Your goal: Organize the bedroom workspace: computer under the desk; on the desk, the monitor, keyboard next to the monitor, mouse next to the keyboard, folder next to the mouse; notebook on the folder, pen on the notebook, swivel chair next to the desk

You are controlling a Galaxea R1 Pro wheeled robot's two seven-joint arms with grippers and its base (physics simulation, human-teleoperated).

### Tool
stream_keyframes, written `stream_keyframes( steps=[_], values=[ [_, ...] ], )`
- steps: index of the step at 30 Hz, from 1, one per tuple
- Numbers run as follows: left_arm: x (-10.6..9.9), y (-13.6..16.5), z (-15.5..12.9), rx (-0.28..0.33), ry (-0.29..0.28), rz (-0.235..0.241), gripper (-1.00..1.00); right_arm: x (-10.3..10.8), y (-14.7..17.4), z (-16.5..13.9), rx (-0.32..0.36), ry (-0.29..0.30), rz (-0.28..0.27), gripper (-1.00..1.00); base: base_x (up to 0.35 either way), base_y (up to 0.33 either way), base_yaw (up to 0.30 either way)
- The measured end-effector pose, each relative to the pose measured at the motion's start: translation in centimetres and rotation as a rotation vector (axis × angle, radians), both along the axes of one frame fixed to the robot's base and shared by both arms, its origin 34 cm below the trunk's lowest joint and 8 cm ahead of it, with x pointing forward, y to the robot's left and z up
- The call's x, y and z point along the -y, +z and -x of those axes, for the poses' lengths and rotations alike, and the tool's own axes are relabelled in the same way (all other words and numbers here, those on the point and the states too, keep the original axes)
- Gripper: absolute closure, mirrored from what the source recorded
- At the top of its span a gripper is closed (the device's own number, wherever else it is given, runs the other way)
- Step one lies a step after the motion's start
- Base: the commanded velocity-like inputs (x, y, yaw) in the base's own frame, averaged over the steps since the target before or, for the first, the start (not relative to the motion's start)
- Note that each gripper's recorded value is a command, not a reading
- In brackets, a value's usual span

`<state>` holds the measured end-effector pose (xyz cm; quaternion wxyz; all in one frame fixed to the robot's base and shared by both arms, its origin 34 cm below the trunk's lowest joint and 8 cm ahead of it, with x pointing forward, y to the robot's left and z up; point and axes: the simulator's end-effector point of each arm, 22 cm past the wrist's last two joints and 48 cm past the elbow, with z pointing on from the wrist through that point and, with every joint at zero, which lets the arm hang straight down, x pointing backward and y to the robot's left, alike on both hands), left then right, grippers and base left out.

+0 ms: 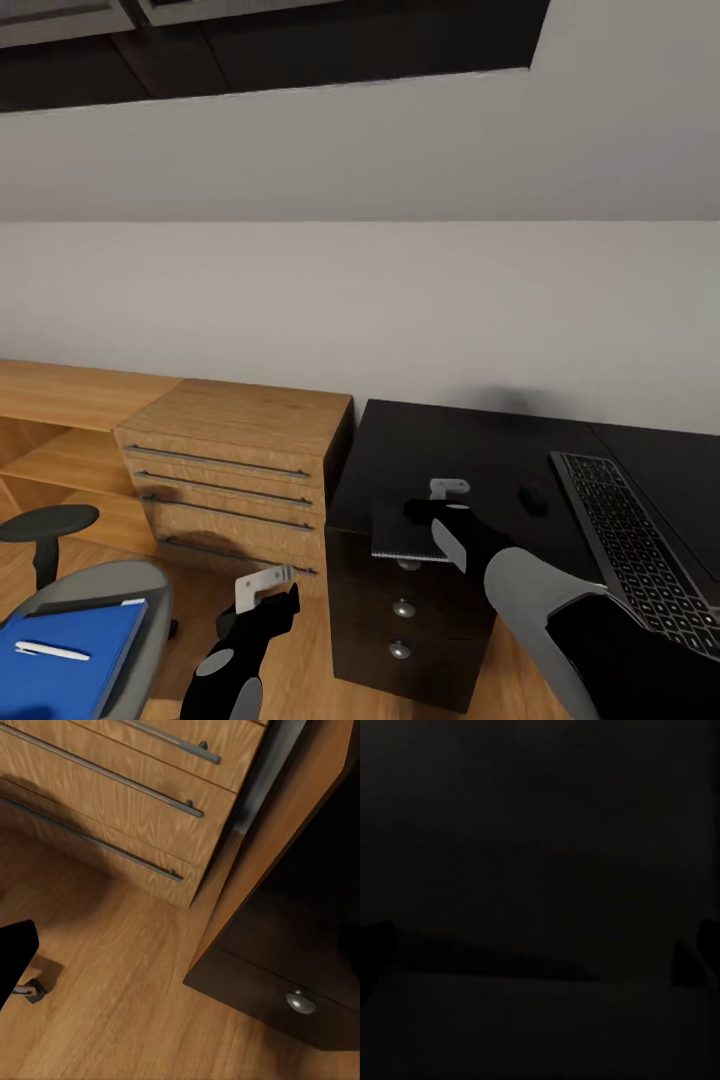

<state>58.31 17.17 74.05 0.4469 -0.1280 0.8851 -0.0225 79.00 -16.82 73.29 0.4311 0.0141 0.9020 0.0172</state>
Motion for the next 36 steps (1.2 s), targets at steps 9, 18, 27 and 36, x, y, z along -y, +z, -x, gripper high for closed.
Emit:
stream_keyframes(
  steps=[9, 18, 27, 36],
  values=[
    [0.0, 1.6, -0.1, -0.001, 0.000, 0.000, -1.00, 0.1, 1.6, -0.2, 0.009, -0.005, 0.001, -1.00, 0.000, 0.000, 0.000],
    [0.1, 2.7, 0.0, -0.011, -0.002, -0.001, -1.00, 0.1, 3.2, -0.3, 0.011, -0.006, 0.000, -1.00, 0.000, 0.000, 0.000],
    [0.1, 3.8, 0.1, -0.020, -0.003, -0.004, -1.00, 0.2, 4.7, -0.4, 0.011, -0.007, 0.000, -1.00, 0.000, 0.000, 0.000],
    [0.1, 5.2, 0.1, -0.021, -0.002, -0.004, -1.00, 0.0, 6.7, -0.7, 0.035, -0.008, -0.004, -1.00, 0.000, 0.000, 0.000]
  ],
)
